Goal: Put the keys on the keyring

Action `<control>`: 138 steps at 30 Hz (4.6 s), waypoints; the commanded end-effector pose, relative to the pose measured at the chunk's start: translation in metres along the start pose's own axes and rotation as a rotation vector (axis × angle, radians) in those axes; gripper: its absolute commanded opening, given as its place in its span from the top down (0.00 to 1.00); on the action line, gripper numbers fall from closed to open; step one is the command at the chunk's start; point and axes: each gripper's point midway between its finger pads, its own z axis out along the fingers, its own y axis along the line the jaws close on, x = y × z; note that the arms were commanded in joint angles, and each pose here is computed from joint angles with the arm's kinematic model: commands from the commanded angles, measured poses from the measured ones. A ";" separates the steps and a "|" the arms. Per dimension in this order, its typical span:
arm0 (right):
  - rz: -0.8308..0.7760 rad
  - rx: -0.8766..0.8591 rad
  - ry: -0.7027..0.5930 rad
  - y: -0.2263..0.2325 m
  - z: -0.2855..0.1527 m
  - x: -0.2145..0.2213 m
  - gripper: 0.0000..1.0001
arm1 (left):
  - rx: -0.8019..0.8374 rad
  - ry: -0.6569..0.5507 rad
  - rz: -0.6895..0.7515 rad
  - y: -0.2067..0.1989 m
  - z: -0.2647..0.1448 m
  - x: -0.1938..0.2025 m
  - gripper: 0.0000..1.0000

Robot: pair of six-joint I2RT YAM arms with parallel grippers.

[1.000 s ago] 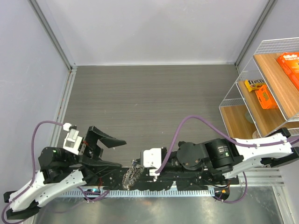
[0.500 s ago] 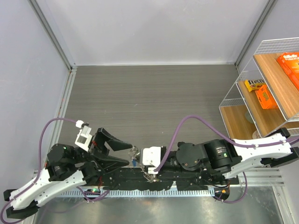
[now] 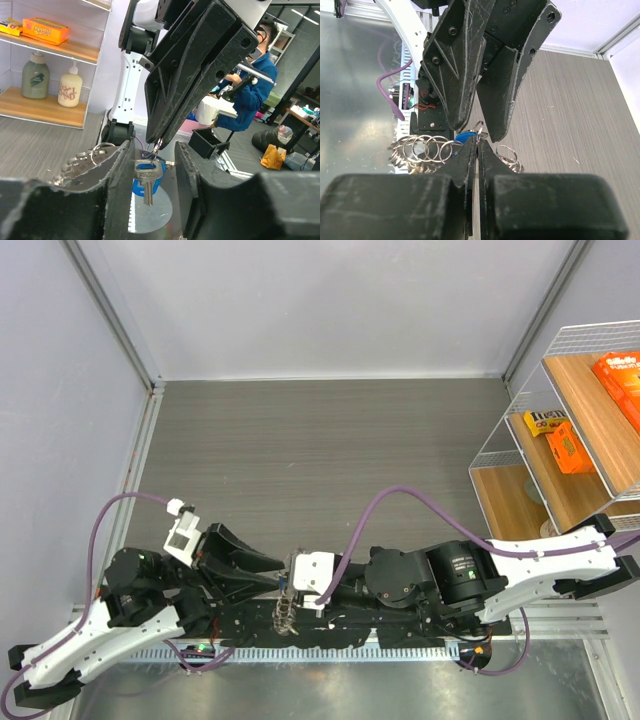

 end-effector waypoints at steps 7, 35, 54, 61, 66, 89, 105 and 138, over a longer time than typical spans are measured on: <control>0.078 0.061 -0.136 -0.019 -0.008 -0.048 0.94 | 0.071 -0.007 0.005 -0.014 -0.001 -0.002 0.76; 0.115 0.098 -0.236 -0.029 -0.017 -0.064 0.95 | 0.097 -0.013 0.015 -0.018 -0.003 -0.003 1.00; 0.191 0.167 -0.448 -0.048 -0.043 -0.080 0.95 | 0.098 -0.024 0.017 -0.018 -0.005 -0.001 1.00; 0.201 0.154 -0.515 -0.043 -0.041 -0.086 0.95 | 0.096 -0.030 0.020 -0.018 -0.004 -0.003 1.00; 0.187 0.140 -0.517 -0.041 -0.041 -0.083 0.94 | 0.088 -0.033 0.018 -0.017 -0.007 -0.002 1.00; 0.213 -0.015 -0.530 -0.011 -0.039 -0.078 0.94 | 0.109 -0.105 0.063 -0.028 -0.003 -0.029 0.43; 0.213 -0.022 -0.496 -0.006 -0.021 -0.076 0.95 | 0.140 -0.117 0.076 -0.035 -0.004 -0.034 0.42; 0.212 0.000 -0.516 -0.013 -0.017 -0.084 0.95 | 0.169 -0.050 0.050 -0.032 0.005 -0.020 0.91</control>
